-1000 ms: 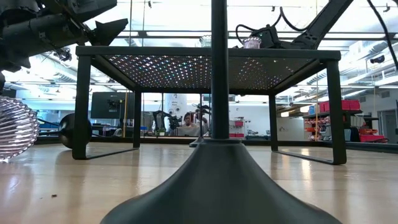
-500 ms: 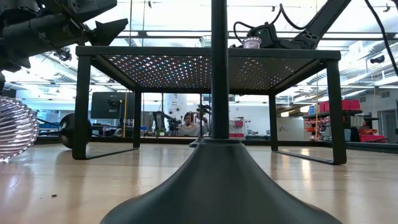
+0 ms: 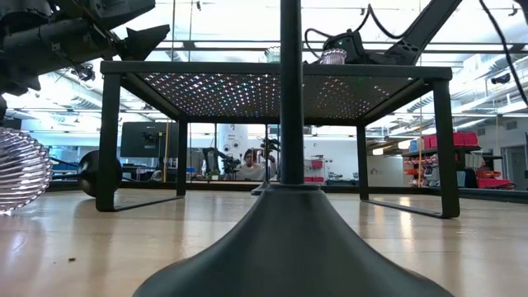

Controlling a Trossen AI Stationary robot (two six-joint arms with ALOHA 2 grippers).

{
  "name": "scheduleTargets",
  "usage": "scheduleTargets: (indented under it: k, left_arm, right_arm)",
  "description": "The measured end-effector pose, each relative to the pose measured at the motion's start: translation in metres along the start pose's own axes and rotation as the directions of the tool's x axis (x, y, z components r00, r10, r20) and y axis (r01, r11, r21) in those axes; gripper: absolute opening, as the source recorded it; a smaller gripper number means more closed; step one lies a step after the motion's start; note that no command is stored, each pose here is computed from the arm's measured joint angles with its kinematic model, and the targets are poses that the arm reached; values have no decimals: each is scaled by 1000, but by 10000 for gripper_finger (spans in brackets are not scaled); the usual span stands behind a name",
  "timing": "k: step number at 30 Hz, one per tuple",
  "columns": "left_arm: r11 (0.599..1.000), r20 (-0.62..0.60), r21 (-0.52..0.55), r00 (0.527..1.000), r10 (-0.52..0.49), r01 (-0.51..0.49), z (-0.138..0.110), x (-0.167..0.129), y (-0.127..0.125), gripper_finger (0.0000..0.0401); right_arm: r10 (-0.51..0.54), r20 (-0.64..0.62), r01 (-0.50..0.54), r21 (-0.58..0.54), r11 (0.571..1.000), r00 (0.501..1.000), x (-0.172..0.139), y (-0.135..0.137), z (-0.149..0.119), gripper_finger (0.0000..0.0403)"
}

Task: Pick & Place candle stick holders
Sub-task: Put the top black candle holder on the shelf

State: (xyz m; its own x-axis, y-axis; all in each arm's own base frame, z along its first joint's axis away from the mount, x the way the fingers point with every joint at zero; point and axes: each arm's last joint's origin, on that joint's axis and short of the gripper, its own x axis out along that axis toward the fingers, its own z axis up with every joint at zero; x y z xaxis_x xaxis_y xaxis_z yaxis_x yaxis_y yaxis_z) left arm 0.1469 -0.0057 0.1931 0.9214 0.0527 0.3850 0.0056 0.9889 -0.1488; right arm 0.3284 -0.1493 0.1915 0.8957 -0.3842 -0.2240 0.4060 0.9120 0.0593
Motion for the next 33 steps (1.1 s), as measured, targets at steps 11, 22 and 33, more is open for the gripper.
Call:
scheduleTargets:
  k: [11,22,33]
  left_arm:
    - [1000,-18,-1,1000,2,-2,-2,0,0,248]
    - [1000,-23,1,1000,3,-3,-2,0,0,248]
    - [1000,-23,0,1000,3,-3,-2,0,0,248]
  right_arm:
    - [-23,27,24,-33,999,999,30,-1,2,266]
    - [-25,-33,25,-19,1000,999,32,-1,-3,115]
    - [-20,-19,20,-13,1000,1000,31,0,-1,9]
